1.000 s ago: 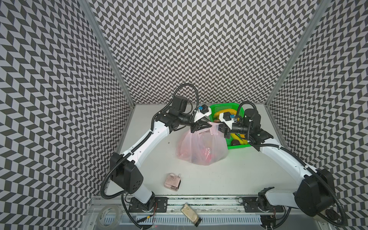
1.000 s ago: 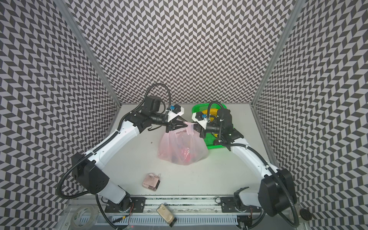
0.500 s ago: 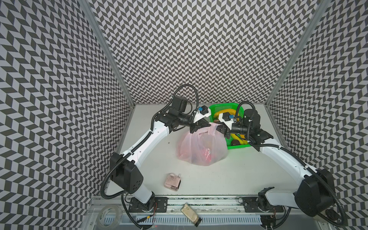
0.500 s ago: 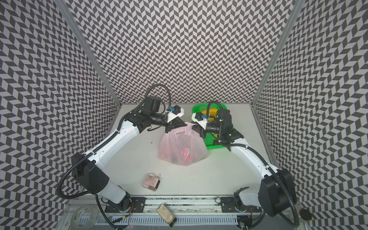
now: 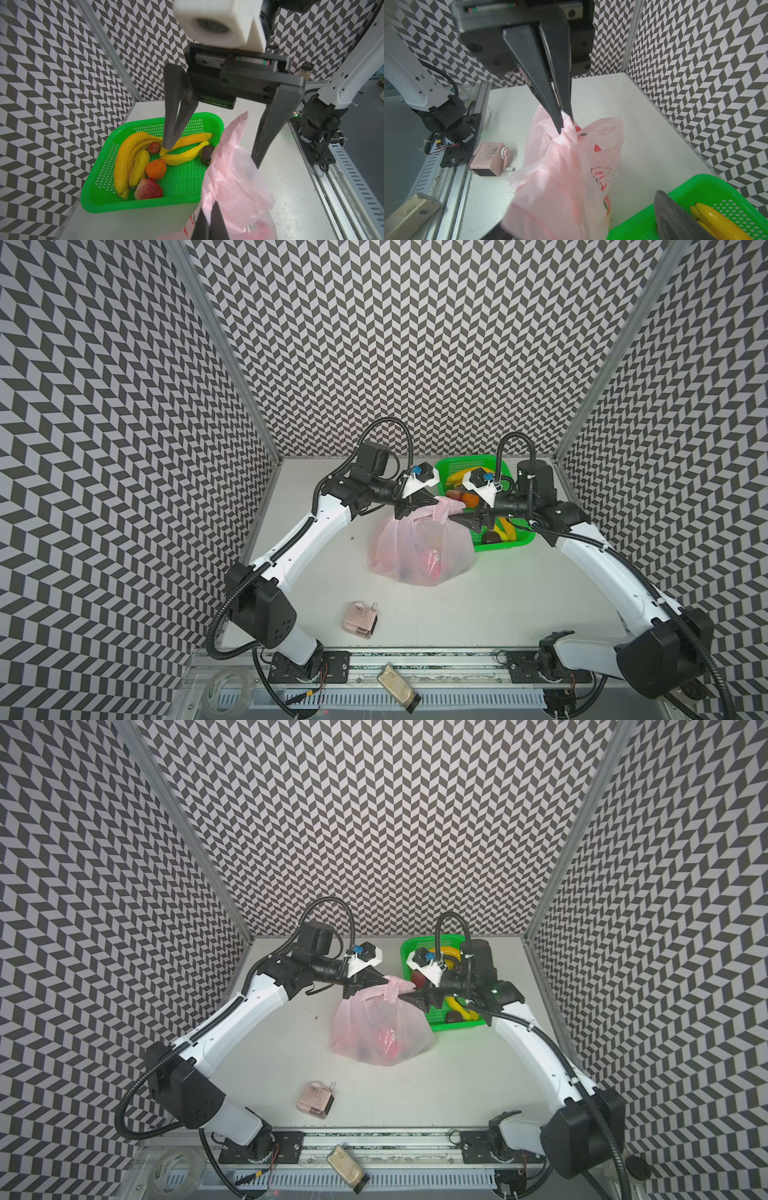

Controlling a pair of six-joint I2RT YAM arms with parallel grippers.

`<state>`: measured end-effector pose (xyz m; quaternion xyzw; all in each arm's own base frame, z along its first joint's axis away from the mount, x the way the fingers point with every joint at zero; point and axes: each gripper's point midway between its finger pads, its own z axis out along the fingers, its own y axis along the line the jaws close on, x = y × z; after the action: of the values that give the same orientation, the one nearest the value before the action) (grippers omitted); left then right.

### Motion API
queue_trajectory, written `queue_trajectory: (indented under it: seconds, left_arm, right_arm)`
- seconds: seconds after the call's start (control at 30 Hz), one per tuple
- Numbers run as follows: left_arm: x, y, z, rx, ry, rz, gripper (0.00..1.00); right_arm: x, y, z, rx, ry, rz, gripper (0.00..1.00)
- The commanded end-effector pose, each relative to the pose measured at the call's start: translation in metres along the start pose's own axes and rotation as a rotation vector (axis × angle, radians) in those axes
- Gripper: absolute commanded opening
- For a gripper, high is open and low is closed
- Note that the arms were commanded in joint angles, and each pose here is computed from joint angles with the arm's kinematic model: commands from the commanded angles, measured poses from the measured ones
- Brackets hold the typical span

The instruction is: Place the fake fruits into the plastic bag and tie a complex knot

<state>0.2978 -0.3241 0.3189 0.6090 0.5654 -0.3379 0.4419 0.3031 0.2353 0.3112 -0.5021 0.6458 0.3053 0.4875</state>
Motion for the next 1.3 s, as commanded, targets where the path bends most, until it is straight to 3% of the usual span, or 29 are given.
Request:
queue_trajectory:
  seconds: [0.0,0.27,0.7,1.17,1.27]
  left_arm:
    - [-0.008,-0.007,-0.004,-0.002,-0.022,0.082,0.00]
    - [-0.009,-0.012,-0.007,-0.022,-0.042,0.170,0.00]
    - [-0.002,-0.017,-0.007,-0.033,-0.022,0.235,0.00]
    - [-0.011,-0.014,-0.012,-0.060,-0.041,0.242,0.00]
    - [-0.014,-0.013,-0.014,-0.077,-0.041,0.237,0.11]
  right_arm:
    - [-0.019,0.017,-0.011,-0.068,-0.028,-0.002,0.93]
    - [-0.027,0.022,0.000,-0.087,-0.005,0.033,0.94]
    - [-0.007,0.008,0.029,-0.042,0.105,0.063,0.55]
    - [0.013,0.018,0.044,-0.064,0.147,0.068,0.22]
    - [0.015,0.017,0.045,-0.056,0.151,0.065,0.04]
